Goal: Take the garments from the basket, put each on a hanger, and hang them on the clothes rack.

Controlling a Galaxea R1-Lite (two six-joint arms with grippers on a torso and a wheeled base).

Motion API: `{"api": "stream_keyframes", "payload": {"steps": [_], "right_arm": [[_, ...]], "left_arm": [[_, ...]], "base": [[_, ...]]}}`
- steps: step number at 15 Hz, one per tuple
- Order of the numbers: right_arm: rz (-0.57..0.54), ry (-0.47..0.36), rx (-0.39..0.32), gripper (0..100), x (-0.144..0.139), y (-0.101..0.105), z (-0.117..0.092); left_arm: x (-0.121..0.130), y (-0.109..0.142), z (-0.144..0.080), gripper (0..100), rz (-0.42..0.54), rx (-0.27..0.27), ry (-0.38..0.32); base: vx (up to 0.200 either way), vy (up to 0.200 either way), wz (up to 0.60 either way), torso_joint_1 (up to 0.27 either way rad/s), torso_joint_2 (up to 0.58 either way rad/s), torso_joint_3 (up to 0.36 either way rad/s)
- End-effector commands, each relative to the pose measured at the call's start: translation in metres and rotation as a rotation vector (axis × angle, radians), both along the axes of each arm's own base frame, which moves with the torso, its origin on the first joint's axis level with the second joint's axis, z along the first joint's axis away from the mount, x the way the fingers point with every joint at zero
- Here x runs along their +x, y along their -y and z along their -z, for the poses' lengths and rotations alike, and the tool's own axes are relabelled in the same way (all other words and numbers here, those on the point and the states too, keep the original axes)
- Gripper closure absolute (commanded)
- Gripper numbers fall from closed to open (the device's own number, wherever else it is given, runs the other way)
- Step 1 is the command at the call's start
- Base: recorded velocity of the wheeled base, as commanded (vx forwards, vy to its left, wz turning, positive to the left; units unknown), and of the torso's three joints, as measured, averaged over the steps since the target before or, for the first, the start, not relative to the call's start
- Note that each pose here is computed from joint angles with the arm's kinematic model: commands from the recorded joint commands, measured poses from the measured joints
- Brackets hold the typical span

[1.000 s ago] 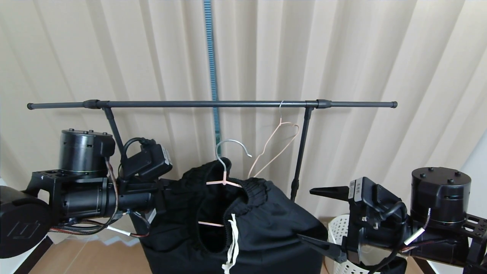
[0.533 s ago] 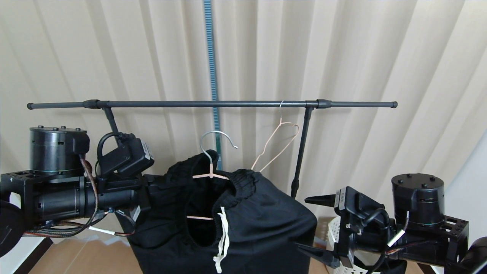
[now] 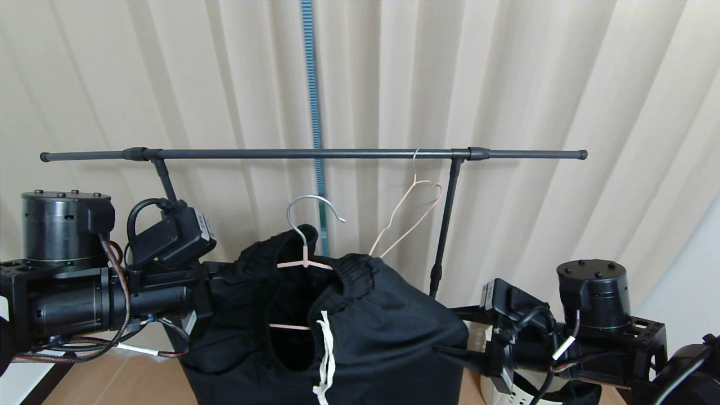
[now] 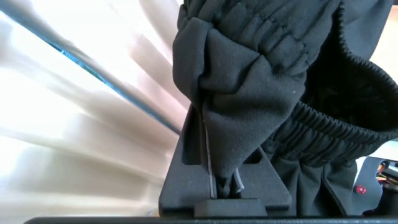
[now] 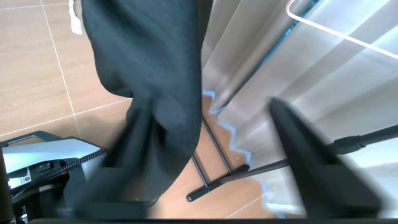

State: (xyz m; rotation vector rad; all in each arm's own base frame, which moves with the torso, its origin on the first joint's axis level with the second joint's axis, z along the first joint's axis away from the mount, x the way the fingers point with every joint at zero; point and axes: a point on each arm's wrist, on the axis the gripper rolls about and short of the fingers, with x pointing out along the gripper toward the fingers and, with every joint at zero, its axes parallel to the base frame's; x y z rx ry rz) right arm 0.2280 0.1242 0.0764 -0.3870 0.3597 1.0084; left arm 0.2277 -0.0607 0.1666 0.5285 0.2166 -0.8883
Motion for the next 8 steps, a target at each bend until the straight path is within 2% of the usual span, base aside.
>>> {"api": "stream_keyframes", "payload": {"steps": [1, 8], "right_arm": [[0.011, 0.001, 0.000, 100, 0.003, 0.002, 0.000], [0.045, -0.001, -0.001, 100, 0.010, 0.009, 0.001]], "left_arm": [[0.000, -0.005, -0.001, 100, -0.020, 0.000, 0.006], [-0.006, -0.021, 0.000, 100, -0.084, 0.000, 0.005]], "base": [[0.000, 0.000, 0.00, 0.000, 0.00, 0.000], [0.000, 0.000, 0.00, 0.000, 0.00, 0.000]]}}
